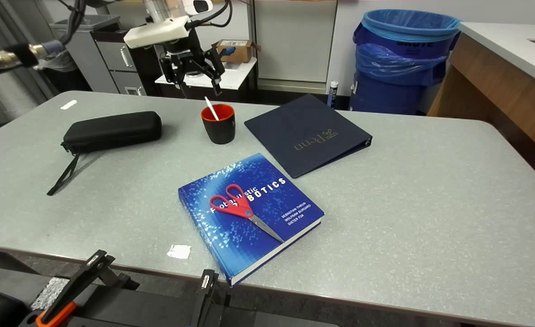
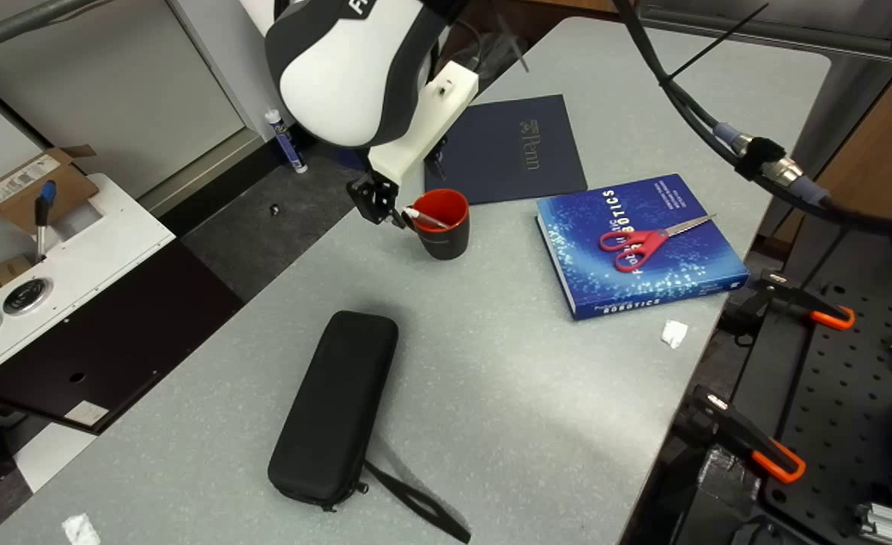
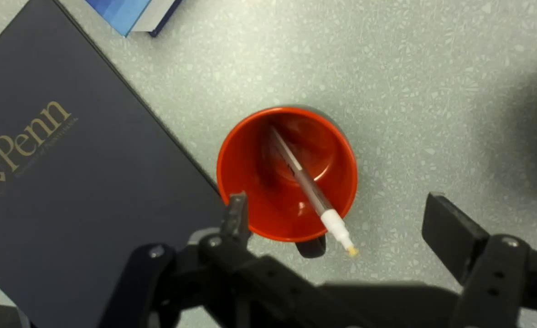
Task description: Pick the marker from the cup and put it on the table
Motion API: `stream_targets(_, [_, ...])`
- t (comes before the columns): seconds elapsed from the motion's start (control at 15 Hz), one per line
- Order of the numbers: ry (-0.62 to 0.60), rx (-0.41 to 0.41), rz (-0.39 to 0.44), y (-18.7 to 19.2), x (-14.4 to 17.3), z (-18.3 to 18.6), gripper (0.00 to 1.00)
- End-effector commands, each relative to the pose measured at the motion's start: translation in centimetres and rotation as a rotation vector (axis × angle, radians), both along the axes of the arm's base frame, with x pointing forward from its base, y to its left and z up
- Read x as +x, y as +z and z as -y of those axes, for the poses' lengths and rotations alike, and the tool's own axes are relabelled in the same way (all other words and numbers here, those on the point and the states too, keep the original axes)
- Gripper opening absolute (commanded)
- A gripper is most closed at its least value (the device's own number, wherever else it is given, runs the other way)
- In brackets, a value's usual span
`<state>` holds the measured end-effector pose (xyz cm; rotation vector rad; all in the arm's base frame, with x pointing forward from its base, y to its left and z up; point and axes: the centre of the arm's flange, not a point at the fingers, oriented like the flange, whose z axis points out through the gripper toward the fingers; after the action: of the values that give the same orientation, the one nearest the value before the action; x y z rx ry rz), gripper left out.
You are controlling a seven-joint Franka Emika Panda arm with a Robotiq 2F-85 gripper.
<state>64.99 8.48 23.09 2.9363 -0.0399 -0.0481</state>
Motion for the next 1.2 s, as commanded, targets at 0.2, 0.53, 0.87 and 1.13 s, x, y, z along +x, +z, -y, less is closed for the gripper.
stream_targets(0.2, [-0.032, -0.031, 0.04, -2.1, 3.7, -1.1, 1.0])
stream_targets(0.53, [-0.034, -0.028, 0.037, -2.2, 4.0, -1.5, 0.58])
stream_targets(0.87, [-0.044, -0.024, 0.037, -1.8, 4.3, -1.2, 0.19])
stream_targets(1.13, [-0.055, -0.021, 0.031, -1.6, 4.8, -0.9, 0.0])
